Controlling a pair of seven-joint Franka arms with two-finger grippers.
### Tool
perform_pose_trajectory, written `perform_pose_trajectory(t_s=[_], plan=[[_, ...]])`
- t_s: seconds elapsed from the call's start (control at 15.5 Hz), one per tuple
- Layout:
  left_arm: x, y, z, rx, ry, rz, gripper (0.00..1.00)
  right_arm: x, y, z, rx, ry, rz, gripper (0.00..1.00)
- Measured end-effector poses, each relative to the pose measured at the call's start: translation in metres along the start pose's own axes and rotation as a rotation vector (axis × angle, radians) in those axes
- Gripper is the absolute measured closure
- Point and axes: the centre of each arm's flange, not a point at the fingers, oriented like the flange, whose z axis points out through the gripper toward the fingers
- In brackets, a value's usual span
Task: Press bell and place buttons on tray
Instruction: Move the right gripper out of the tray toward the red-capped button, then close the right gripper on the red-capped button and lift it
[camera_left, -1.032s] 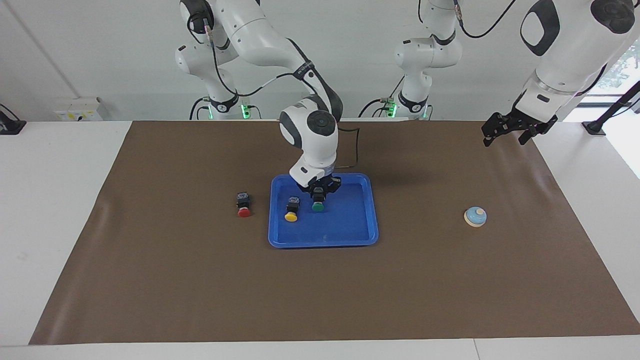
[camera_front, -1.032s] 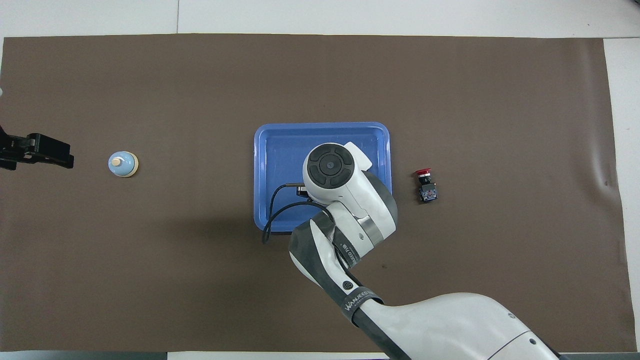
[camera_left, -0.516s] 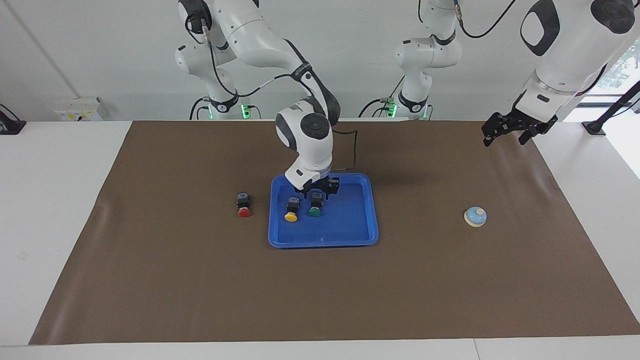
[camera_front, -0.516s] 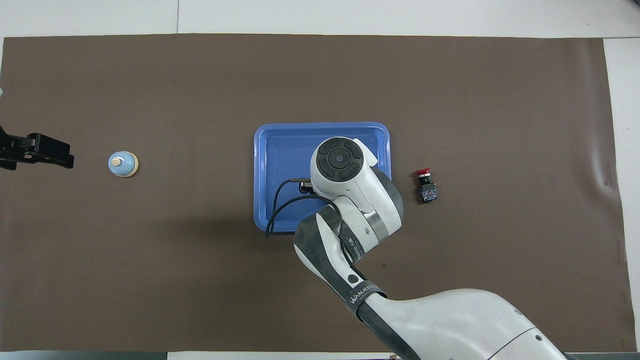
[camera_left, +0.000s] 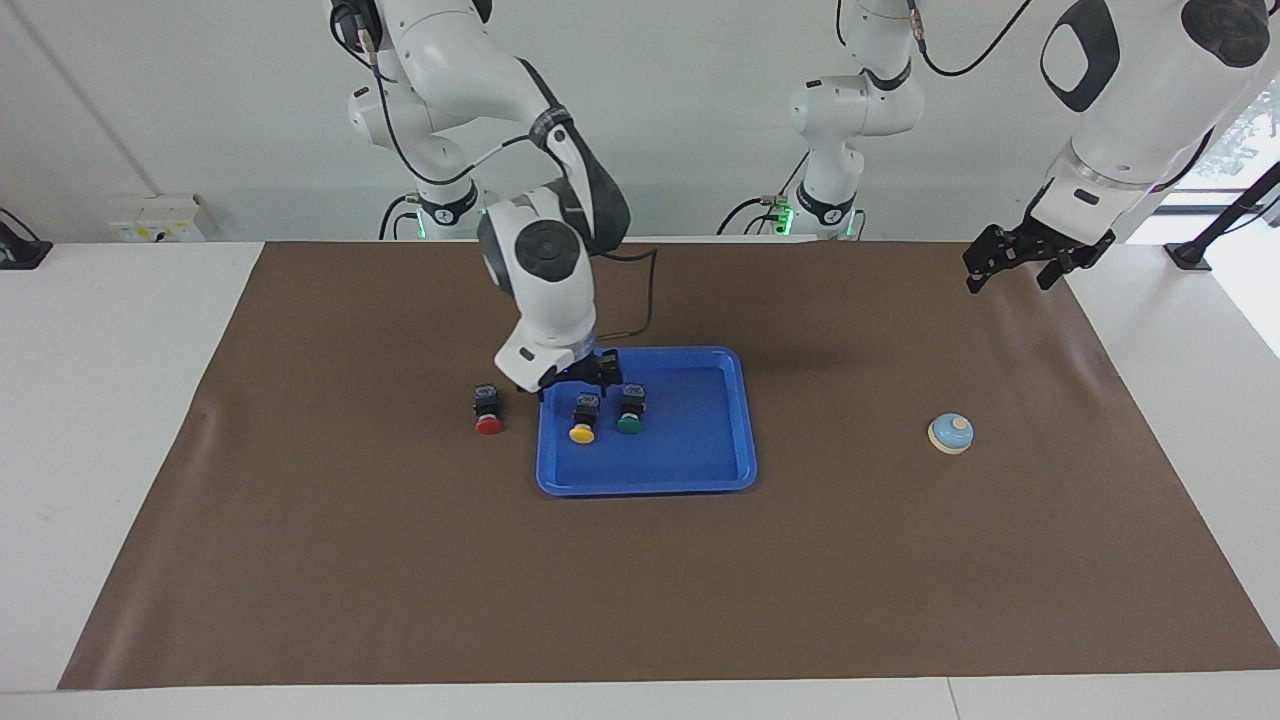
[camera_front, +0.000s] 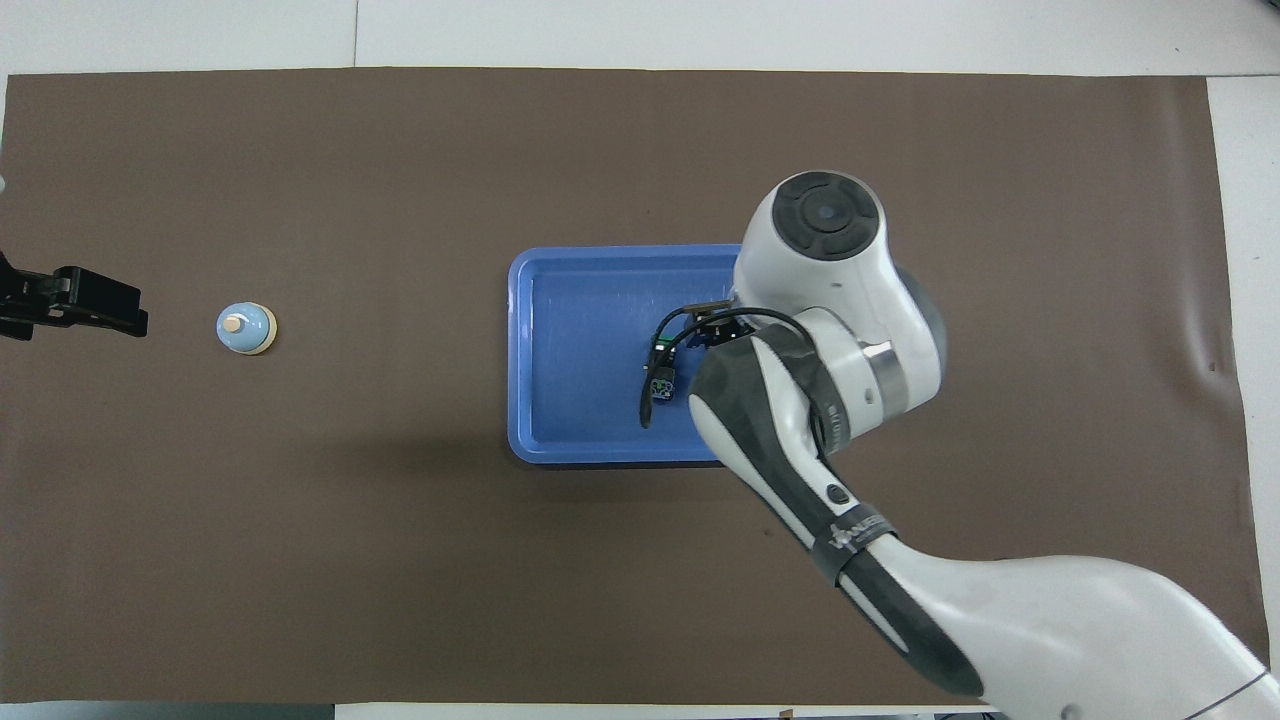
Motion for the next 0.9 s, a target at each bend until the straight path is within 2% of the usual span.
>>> perform_pose_trajectory(t_s=[0.26, 0.39, 0.58, 0.9], plan=[[0.000, 0.000, 0.000, 0.000, 0.000, 0.000, 0.00, 0.005, 0.088, 0.019, 0.008, -0.036, -0.094, 0.00], [0.000, 0.000, 0.000, 0.000, 0.000, 0.000, 0.00, -0.001, 0.114, 0.046, 0.012, -0.016, -0.122, 0.00], [0.000, 0.000, 0.000, 0.000, 0.000, 0.000, 0.00, -0.020, 0.126, 0.084, 0.011, -0.001, -0.125, 0.00], [0.000, 0.000, 0.000, 0.000, 0.000, 0.000, 0.00, -0.030, 0.118, 0.085, 0.012, 0.005, -0.137, 0.00]])
